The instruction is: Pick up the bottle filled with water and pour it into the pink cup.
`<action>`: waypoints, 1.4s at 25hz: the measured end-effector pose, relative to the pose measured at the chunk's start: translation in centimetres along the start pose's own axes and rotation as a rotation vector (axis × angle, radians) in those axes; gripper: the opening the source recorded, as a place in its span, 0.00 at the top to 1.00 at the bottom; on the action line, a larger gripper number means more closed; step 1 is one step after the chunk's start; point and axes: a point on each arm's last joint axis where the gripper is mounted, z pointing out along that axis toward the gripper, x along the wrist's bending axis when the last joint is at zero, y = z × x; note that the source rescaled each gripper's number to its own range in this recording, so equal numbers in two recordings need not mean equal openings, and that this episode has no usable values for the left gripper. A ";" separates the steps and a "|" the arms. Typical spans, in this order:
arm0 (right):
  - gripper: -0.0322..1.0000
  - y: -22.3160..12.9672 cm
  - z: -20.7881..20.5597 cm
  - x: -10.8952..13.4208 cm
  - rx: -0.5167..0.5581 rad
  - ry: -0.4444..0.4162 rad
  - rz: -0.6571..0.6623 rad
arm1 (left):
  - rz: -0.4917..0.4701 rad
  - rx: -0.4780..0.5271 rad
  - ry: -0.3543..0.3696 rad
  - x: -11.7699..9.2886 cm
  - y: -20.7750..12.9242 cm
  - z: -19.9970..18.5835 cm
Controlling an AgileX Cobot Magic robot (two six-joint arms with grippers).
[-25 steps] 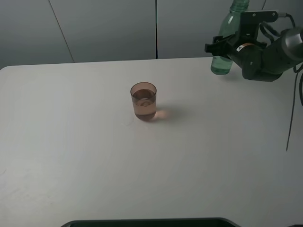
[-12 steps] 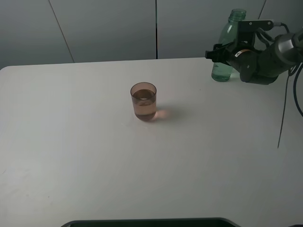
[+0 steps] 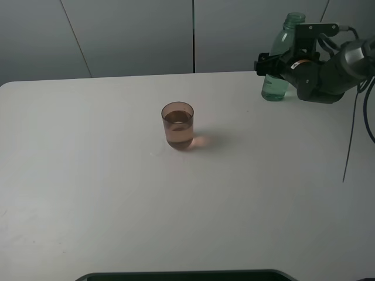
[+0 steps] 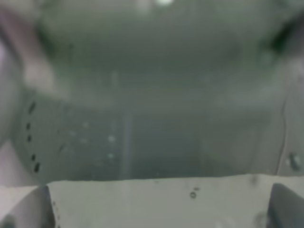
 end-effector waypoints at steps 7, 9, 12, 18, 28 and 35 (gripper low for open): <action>0.00 6.6 -2.5 0.1 -0.107 0.016 -0.033 | -0.002 0.000 0.000 0.0 0.0 0.0; 0.00 8.9 -3.8 0.1 -0.139 0.025 -0.034 | -0.002 0.000 0.000 0.0 0.0 0.0; 0.00 12.4 -5.9 0.1 -0.163 0.046 -0.028 | -0.002 0.000 0.000 0.0 0.0 0.0; 0.00 18.3 -10.8 -0.2 0.229 0.171 0.022 | -0.002 0.000 0.000 0.0 0.0 0.0; 0.00 20.1 -23.8 -1.8 0.791 0.142 -0.061 | -0.002 0.000 0.000 0.0 0.0 0.0; 0.00 19.1 -30.3 -3.1 0.732 0.095 -0.068 | -0.002 0.000 0.000 0.0 0.0 0.0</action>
